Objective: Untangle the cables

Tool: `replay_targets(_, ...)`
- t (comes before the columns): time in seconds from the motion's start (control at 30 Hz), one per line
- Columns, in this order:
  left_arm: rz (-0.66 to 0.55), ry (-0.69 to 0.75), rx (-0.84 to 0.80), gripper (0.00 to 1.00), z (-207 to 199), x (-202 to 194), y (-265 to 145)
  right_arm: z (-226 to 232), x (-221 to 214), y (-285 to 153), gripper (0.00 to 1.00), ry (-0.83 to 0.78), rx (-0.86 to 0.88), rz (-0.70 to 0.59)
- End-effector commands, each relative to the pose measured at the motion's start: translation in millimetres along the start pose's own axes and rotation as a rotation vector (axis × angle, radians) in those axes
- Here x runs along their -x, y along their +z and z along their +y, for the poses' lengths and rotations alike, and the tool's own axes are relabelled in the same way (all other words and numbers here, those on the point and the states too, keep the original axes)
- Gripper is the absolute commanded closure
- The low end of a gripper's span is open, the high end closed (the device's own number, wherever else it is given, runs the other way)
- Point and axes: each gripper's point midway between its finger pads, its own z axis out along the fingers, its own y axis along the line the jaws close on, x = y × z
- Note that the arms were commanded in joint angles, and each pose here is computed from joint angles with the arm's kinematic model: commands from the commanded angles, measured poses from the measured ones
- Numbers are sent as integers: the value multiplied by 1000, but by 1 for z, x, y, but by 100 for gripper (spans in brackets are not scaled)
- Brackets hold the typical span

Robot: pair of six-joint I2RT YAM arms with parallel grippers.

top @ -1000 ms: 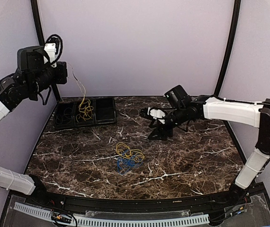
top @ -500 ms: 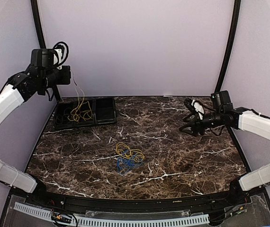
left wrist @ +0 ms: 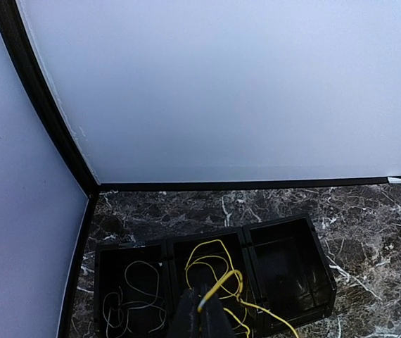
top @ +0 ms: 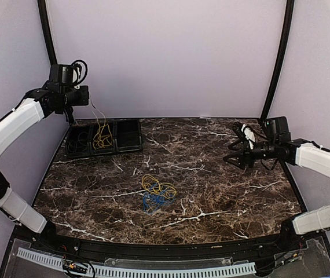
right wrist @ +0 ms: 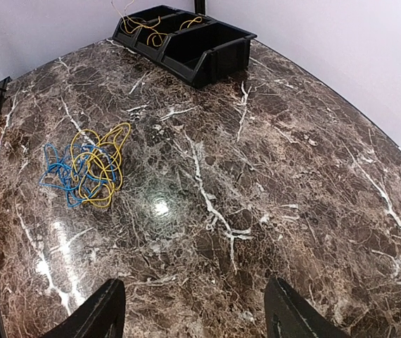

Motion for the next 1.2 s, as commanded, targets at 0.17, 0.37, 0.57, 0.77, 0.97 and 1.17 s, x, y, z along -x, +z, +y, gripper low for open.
replay_targets(0.17, -4, -33, 16, 100, 13, -2, 45, -2, 2, -1, 31, -55, -14, -20)
replay_targets(0.37, -48, 1, 24, 100, 11, -8, 78, -4, -1, 0, 31, -61, -19, -9)
replay_targets(0.57, -22, 31, 55, 100, 12, -26, 116, -5, -5, 1, 31, -63, -27, 2)
replay_targets(0.77, 76, 41, 95, 100, 21, -64, 148, -6, -9, 2, 31, -64, -29, 14)
replay_targets(0.97, 152, 27, 87, 100, 24, -95, 159, -7, -14, 5, 31, -60, -22, 30)
replay_targets(1.17, 240, -3, 10, 100, 10, -129, 167, -8, -18, 8, 31, -50, -9, 45)
